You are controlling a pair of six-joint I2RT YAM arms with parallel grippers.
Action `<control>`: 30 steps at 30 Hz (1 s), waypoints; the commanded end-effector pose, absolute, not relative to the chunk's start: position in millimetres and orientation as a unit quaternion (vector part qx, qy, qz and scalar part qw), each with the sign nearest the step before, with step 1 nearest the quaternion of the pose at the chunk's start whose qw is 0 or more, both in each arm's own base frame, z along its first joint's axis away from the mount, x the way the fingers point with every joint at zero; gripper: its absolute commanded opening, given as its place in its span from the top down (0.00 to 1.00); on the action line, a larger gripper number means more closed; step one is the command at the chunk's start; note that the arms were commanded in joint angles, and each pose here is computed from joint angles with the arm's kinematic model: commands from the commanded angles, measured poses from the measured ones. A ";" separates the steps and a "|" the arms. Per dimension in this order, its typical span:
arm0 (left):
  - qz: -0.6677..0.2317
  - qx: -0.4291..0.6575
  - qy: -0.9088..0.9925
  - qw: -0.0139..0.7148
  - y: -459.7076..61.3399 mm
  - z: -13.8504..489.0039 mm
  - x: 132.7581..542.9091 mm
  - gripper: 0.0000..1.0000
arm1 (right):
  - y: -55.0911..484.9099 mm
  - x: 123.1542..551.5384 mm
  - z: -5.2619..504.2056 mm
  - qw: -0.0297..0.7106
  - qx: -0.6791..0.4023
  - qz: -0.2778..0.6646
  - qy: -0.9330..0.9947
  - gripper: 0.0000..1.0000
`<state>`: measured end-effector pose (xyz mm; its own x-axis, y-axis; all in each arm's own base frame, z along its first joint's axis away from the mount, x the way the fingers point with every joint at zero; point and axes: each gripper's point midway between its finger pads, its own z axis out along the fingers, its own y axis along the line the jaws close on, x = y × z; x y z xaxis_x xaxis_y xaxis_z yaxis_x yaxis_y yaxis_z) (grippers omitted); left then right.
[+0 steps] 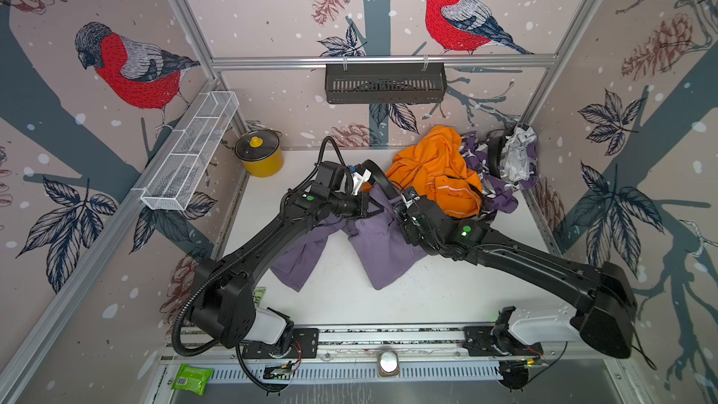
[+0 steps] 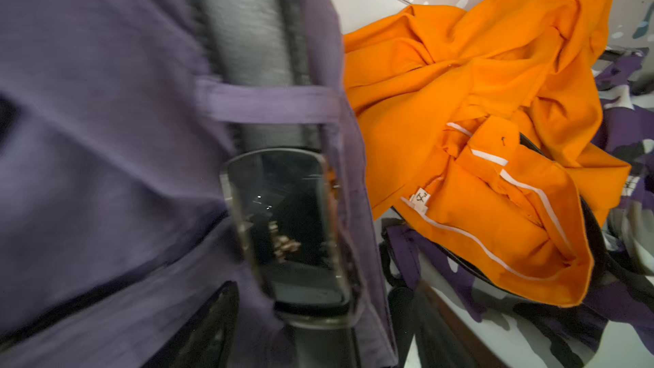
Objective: Remove the belt from the trousers
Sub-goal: Adjust the trousers at the center of the board.
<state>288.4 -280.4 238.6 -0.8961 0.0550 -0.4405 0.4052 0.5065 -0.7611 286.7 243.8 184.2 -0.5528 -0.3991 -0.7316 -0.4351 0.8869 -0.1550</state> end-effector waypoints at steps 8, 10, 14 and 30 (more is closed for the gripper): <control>-0.505 0.162 0.823 0.204 -276.4 271.8 277.0 1.00 | 232.1 323.4 210.6 0.448 -0.267 0.028 0.853 0.29; -0.507 0.159 0.821 0.210 -275.6 273.9 280.3 1.00 | 252.0 311.4 220.6 0.454 -0.302 0.072 0.835 0.27; -0.509 0.156 0.819 0.213 -275.6 273.0 283.1 1.00 | 271.8 295.7 238.7 0.470 -0.317 0.152 0.810 0.24; -0.516 0.161 0.810 0.225 -273.6 283.1 277.5 1.00 | 281.6 319.3 204.4 0.431 -0.329 0.128 0.830 0.27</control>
